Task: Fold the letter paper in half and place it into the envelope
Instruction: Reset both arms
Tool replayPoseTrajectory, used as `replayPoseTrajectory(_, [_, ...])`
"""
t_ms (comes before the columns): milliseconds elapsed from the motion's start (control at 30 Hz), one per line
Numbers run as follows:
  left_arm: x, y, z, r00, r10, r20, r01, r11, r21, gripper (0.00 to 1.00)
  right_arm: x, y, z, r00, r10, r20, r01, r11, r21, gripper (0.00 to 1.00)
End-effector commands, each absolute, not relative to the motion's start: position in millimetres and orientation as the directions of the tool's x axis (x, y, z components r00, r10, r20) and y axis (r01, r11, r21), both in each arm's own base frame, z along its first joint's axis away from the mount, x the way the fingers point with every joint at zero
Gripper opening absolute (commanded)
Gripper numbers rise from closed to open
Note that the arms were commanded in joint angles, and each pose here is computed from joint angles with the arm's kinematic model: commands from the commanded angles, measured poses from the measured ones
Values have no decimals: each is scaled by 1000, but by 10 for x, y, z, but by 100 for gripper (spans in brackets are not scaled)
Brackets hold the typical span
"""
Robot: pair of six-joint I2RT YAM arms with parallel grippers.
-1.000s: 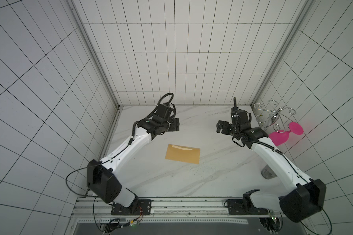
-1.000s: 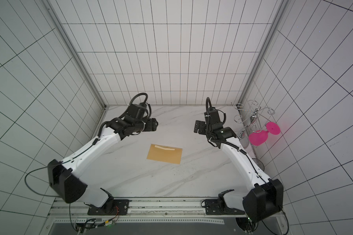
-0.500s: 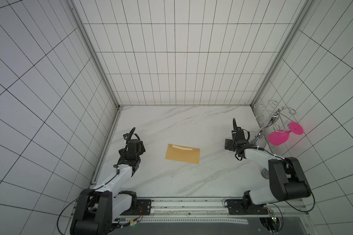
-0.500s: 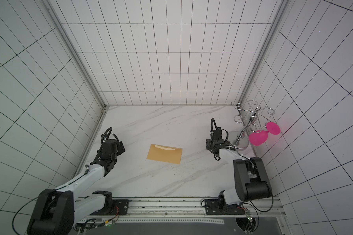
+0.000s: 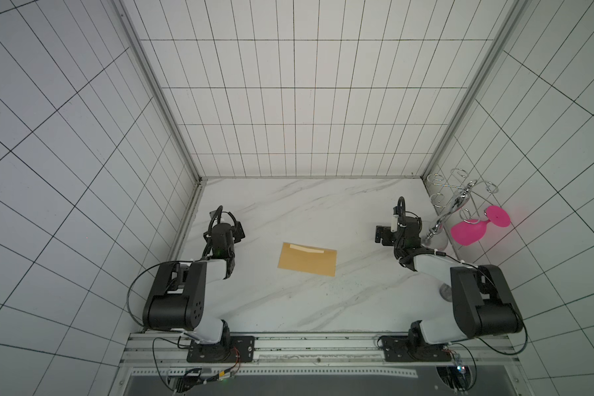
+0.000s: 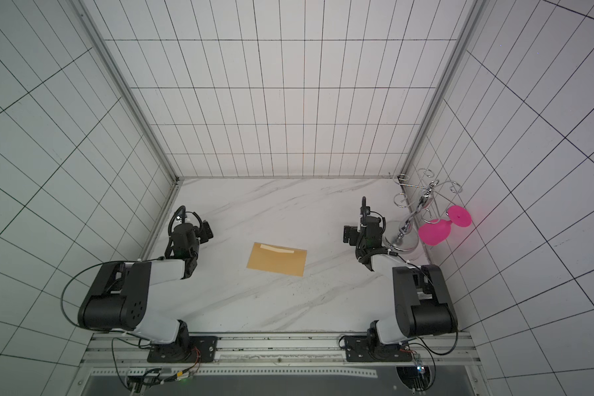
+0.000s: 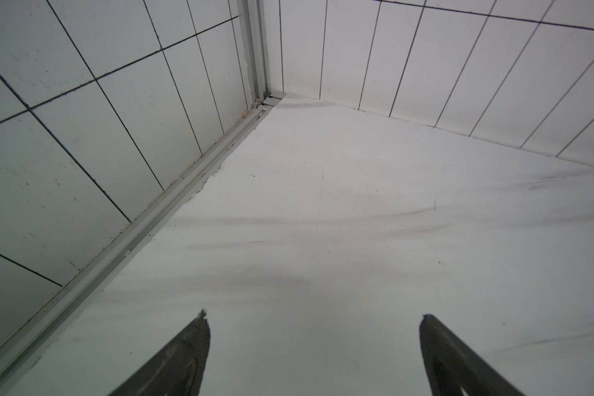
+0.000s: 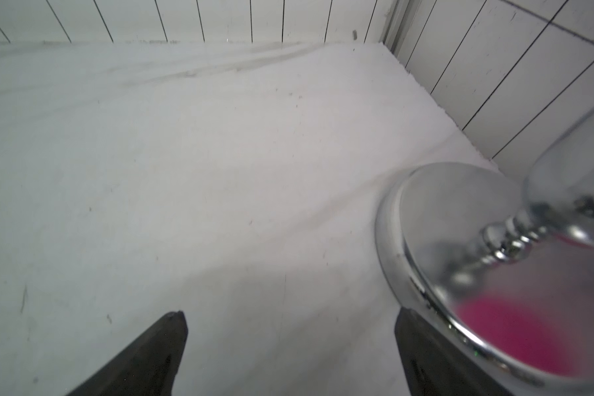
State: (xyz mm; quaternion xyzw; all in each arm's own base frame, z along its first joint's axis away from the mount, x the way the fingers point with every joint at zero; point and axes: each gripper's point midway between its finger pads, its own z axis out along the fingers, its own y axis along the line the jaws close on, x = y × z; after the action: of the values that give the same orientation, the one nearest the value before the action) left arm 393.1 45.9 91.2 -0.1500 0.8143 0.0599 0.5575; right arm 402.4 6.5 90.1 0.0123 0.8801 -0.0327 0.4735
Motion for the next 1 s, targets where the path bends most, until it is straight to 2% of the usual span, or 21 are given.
replayPoseTrajectory(0, [3916, 219, 1211, -192, -103, -976, -144, 987, -76, 93, 4127, 52, 1036, -470, -74, -880, 15, 996, -91, 99])
replayPoseTrajectory(100, [3995, 328, 1202, -195, -123, -973, -210, 974, -81, 98, 4097, -157, 1003, -423, -5, -906, 114, 992, -59, 98])
replayPoseTrajectory(167, [4060, 490, 1156, -224, -192, -955, -273, 954, -127, 99, 3913, -212, 1035, -324, 6, -946, 151, 988, -46, 99])
replayPoseTrajectory(233, [4055, 484, 1155, -223, -193, -956, -258, 957, -133, 99, 3734, -249, 1105, -185, -3, -983, 190, 981, -39, 99])
replayPoseTrajectory(267, [4055, 474, 1155, -220, -190, -957, -254, 958, -132, 99, 3672, -271, 1127, -163, -16, -986, 235, 971, -54, 99])
replayPoseTrajectory(333, [4074, 466, 1148, -231, -183, -955, -249, 961, -124, 99, 3729, -284, 1120, -188, -20, -982, 265, 962, -70, 99])
replayPoseTrajectory(400, [4077, 461, 1144, -243, -177, -954, -252, 961, -114, 98, 3920, -338, 1021, -316, 5, -949, 292, 952, -92, 99])
replayPoseTrajectory(433, [4076, 458, 1145, -241, -175, -955, -250, 962, -113, 98, 3962, -352, 967, -348, 42, -937, 257, 965, -52, 99])
replayPoseTrajectory(467, [4078, 447, 1154, -237, -173, -956, -246, 963, -113, 98, 3960, -383, 967, -332, 69, -941, 236, 972, -12, 99])
replayPoseTrajectory(967, [4108, 416, 1134, -258, -149, -955, -266, 961, -78, 99, 3963, -388, 978, -332, 54, -942, 245, 969, -30, 99])
